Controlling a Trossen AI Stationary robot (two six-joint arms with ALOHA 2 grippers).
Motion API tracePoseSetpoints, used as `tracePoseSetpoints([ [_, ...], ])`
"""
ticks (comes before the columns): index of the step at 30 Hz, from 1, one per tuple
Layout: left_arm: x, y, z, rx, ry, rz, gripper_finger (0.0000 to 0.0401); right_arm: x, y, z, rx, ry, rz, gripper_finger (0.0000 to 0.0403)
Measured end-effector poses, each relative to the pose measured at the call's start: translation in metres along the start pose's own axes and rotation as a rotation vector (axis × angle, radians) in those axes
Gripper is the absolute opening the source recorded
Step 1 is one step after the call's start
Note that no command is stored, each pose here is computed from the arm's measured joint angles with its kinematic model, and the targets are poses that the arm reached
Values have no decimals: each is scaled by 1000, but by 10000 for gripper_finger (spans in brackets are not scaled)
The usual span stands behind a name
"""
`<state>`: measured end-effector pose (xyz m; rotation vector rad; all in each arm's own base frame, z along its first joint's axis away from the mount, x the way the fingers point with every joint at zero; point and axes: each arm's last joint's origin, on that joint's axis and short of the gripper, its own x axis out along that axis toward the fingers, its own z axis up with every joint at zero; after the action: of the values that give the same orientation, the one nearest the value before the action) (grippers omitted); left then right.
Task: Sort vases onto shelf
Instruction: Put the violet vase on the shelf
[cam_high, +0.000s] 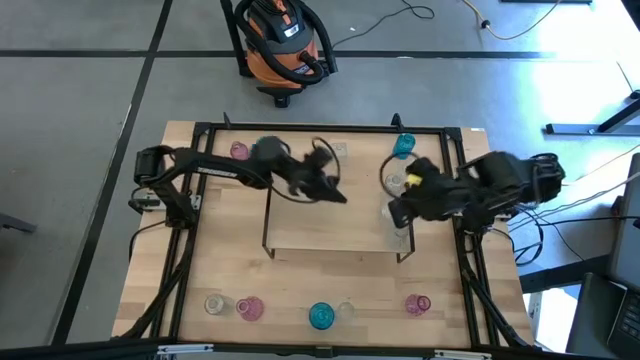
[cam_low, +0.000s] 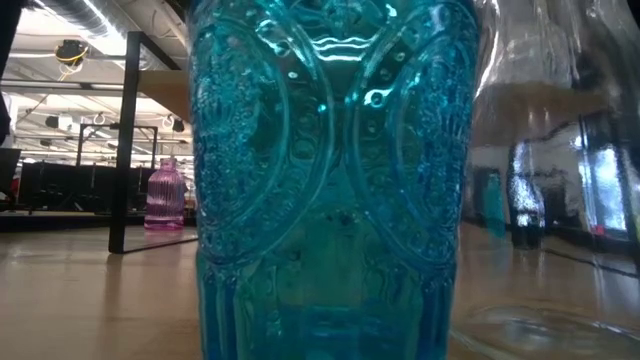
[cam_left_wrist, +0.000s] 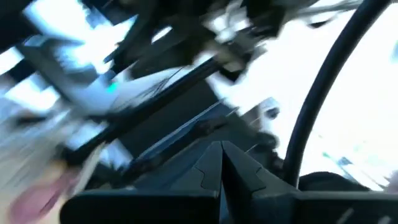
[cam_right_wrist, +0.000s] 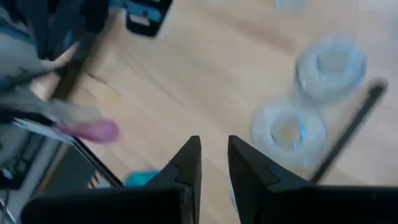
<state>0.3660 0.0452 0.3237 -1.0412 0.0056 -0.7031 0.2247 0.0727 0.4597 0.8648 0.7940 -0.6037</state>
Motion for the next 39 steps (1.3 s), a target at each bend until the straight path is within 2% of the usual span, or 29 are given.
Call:
tracePoseSetpoints([
  [2,-7,-17,9,48,-35,-41,0,-13,2,3,-37,-84,41,60],
  [4,-18,-39,21,145,-44,-70,0,-22,5,6,-60,-179,72,60],
  [8,-61,-108,48,462,-172,-81,0,-28,7,4,-75,-291,76,60],
  [10,-88,-138,57,568,-238,31,0,-27,8,2,-81,-325,65,60],
  [12,-119,-153,58,580,-267,268,0,-25,8,2,-85,-361,45,60],
  [13,-135,-155,54,563,-274,420,0,-24,8,2,-86,-379,35,60],
  [16,-180,-147,29,485,-227,932,0,-21,8,3,-84,-459,1,60],
  [18,-201,-139,14,419,-130,1170,0,-20,8,6,-69,-534,-24,60],
  [21,-223,-128,4,317,-10,1351,0,-18,8,12,-40,-579,-35,60],
  [24,-241,-117,8,300,46,1539,0,-16,5,21,-15,-593,-61,60],
  [27,-258,-99,17,253,108,1630,1,-12,3,28,9,-591,-79,60],
  [31,-272,-76,23,181,226,1574,26,-9,2,34,4,-543,-70,60],
  [33,-278,-68,25,138,235,1572,50,-8,2,34,-18,-524,-72,60],
  [39,-292,-56,15,-81,341,1766,122,-9,2,33,-61,-514,-80,60],
])
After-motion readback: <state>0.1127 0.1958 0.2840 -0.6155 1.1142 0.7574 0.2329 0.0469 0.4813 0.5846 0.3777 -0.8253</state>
